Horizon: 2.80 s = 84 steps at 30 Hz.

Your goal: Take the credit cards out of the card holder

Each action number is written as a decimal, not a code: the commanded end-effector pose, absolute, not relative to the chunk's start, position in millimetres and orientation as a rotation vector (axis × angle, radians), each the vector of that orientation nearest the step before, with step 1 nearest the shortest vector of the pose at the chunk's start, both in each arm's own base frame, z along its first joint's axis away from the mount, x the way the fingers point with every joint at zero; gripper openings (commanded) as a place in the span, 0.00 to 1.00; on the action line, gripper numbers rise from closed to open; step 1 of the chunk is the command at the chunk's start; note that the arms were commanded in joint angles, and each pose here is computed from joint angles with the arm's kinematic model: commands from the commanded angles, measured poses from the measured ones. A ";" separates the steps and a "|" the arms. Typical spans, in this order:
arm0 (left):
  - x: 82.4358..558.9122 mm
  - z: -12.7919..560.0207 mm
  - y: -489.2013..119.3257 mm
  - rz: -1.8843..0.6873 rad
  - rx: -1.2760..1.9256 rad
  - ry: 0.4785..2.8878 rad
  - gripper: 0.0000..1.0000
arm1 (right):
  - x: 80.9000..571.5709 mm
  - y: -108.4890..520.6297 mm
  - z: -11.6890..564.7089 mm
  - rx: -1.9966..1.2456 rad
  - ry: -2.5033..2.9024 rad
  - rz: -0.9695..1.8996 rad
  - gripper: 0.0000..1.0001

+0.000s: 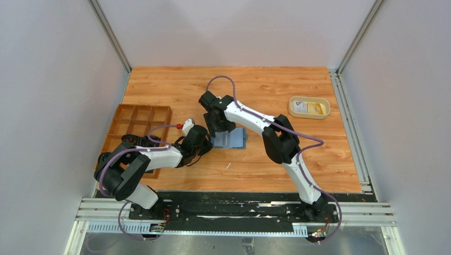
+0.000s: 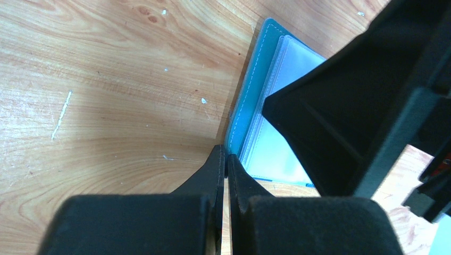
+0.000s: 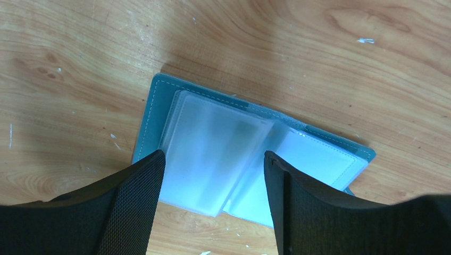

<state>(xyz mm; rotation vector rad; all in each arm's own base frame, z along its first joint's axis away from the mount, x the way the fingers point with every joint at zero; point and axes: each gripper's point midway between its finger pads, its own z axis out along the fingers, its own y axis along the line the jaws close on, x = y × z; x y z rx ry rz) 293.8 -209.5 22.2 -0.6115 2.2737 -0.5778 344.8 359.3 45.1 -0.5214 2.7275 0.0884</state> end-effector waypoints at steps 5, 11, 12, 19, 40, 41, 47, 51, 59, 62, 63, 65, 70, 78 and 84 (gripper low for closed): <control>291.2 11.5 -202.4 -0.513 -0.625 2.279 0.00 | 332.3 366.3 14.8 -0.522 2.782 0.030 0.72; 290.8 11.9 -199.5 -0.504 -0.634 2.270 0.00 | 329.5 348.0 8.5 -0.555 2.775 -0.083 0.72; 291.0 11.7 -198.2 -0.499 -0.636 2.268 0.00 | 329.0 341.1 8.1 -0.565 2.769 -0.121 0.72; 288.6 5.2 -196.8 -0.485 -0.642 2.283 0.00 | 324.6 288.9 17.4 -0.633 2.695 -0.383 0.72; 290.6 5.4 -188.6 -0.449 -0.677 2.255 0.00 | 321.3 285.1 67.8 -0.693 2.616 -0.289 0.82; 291.3 5.7 -188.3 -0.446 -0.678 2.252 0.00 | 318.6 284.6 70.4 -0.686 2.619 -0.272 0.82; 298.9 10.3 -189.7 -0.437 -0.686 2.232 0.00 | 298.3 277.6 79.9 -0.636 2.645 -0.176 0.82; 302.0 11.0 -191.9 -0.437 -0.685 2.231 0.00 | 292.7 279.0 81.5 -0.611 2.625 -0.096 0.82; 303.1 9.5 -190.5 -0.428 -0.702 2.225 0.00 | 295.8 298.3 110.3 -0.523 2.472 0.177 0.94; 303.8 8.2 -190.4 -0.428 -0.711 2.226 0.00 | 296.9 303.6 113.2 -0.508 2.457 0.260 0.96; 303.5 6.8 -190.5 -0.427 -0.714 2.230 0.00 | 296.6 304.1 110.9 -0.506 2.467 0.270 0.96; 303.8 6.2 -190.2 -0.428 -0.721 2.231 0.00 | 293.7 303.8 103.1 -0.507 2.500 0.287 0.96; 303.4 6.3 -183.6 -0.402 -0.777 2.218 0.00 | 279.9 300.2 82.2 -0.435 2.573 0.353 0.95; 301.7 14.5 -182.2 -0.446 -0.859 2.180 0.00 | 273.4 270.3 45.7 -0.110 2.657 0.492 0.92; 300.5 19.7 -180.9 -0.461 -0.869 2.163 0.00 | 268.1 270.0 32.9 -0.013 2.623 0.659 0.90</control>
